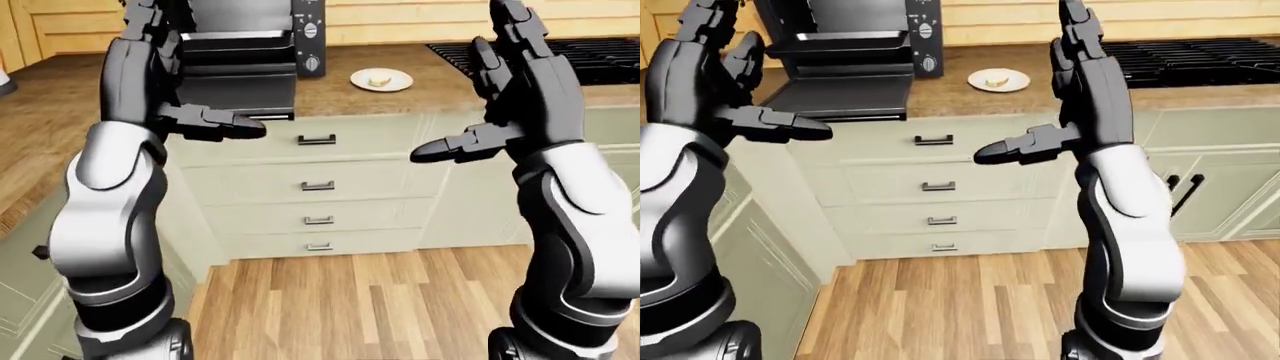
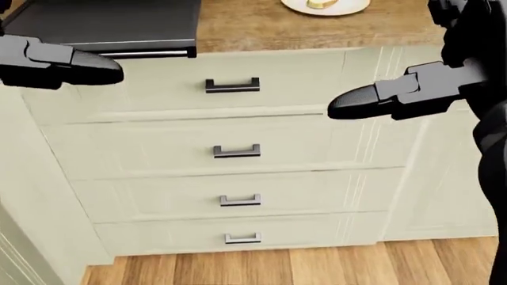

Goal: Place the bread on the tray of the toaster oven.

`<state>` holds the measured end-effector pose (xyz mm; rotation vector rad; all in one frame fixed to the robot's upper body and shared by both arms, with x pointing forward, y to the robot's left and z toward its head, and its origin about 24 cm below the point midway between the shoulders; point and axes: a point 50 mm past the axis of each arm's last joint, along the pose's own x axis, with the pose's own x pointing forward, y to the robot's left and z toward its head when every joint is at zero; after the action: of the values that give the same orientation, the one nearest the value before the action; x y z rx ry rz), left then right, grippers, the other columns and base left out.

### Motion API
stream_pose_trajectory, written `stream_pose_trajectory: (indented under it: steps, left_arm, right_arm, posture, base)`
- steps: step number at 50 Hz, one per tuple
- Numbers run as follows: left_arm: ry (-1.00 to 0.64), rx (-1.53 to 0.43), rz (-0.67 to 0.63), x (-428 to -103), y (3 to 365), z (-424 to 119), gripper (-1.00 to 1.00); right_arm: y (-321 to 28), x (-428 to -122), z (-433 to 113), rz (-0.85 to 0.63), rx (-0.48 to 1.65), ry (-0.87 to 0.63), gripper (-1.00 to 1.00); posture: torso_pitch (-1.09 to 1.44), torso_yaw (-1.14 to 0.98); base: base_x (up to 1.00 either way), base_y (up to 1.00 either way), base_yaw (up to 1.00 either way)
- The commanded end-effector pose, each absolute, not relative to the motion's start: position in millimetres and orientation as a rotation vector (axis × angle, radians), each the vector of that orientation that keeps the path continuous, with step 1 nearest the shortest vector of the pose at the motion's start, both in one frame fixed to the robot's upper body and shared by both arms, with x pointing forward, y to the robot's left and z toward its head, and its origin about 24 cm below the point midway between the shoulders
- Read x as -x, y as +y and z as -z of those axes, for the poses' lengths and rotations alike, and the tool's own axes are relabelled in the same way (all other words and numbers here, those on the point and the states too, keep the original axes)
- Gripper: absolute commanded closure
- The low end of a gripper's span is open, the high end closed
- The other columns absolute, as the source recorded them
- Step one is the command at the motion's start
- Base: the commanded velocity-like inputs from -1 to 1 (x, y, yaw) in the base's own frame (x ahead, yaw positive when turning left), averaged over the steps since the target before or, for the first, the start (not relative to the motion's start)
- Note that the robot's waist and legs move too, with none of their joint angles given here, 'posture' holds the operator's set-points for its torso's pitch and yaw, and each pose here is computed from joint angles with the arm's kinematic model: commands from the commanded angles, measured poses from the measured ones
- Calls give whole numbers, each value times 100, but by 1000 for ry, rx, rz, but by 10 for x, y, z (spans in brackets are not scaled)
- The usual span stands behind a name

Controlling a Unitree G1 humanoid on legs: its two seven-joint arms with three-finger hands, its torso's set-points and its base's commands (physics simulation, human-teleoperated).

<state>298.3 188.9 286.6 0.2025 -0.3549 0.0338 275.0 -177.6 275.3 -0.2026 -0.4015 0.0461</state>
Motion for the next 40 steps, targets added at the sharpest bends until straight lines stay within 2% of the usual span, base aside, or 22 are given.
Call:
stream_pose_trajectory:
  steps: [1, 16, 40]
  left_arm:
    - [-432, -210, -52, -2916, 1920, -3077, -100]
    - [-519, -230, -108, -2687, 2047, -3502, -100]
    - [-581, -264, -162, -2463, 2145, -3734, -100]
  right_arm:
    - [-1760, -2678, -2981, -48, 215, -487, -100]
    - [-1772, -2616, -3326, -49, 235, -551, -100]
    - [-1731, -2615, -3273, -54, 203, -556, -100]
  posture:
    - [0, 0]
    - [0, 0]
    - [0, 0]
  base:
    - [39, 0, 0]
    - [51, 0, 0]
    - [48, 0, 0]
